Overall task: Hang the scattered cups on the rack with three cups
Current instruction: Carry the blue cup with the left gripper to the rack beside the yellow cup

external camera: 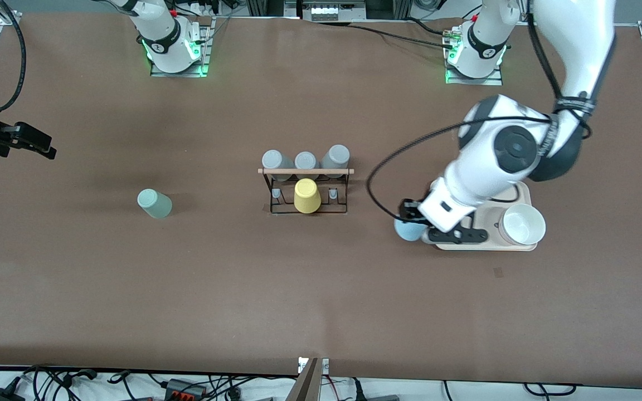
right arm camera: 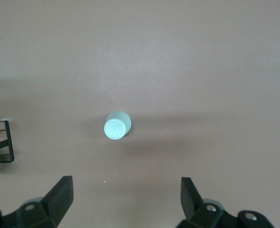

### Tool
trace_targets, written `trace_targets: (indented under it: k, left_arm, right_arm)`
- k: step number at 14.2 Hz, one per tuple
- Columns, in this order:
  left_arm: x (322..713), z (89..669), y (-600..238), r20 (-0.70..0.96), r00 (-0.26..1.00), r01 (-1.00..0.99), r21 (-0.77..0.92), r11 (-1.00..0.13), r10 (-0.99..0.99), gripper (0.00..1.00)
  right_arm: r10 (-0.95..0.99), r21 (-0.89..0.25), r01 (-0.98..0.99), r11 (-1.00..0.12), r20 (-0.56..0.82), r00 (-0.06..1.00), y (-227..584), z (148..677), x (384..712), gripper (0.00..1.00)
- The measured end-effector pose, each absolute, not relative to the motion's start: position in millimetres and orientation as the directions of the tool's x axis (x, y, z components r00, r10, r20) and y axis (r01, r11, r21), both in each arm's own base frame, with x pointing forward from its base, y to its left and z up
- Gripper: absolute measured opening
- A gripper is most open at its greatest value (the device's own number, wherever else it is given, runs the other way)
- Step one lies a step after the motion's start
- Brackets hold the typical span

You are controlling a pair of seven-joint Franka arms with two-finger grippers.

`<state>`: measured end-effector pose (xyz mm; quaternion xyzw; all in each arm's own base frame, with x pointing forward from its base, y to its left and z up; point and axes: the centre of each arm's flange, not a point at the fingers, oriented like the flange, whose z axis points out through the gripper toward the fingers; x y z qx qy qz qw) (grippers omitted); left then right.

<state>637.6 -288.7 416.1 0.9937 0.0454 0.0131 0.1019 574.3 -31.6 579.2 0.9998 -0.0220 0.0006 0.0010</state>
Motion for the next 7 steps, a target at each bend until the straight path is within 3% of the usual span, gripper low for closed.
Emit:
trace_targets:
  k: [4, 7]
  left_arm:
    - [616, 430, -347, -0.029, 0.971, 0.237, 0.242, -0.941, 0.237, 0.65]
    - [593, 412, -389, -0.071, 0.969, 0.248, 0.227, -0.942, 0.238, 0.65]
  right_arm:
    - [-0.044, 0.002, -0.044, -0.999, 0.002, 0.999, -32, 579, 574, 1.0]
    - [-0.044, 0.002, -0.044, -0.999, 0.002, 0.999, -32, 580, 574, 1.0]
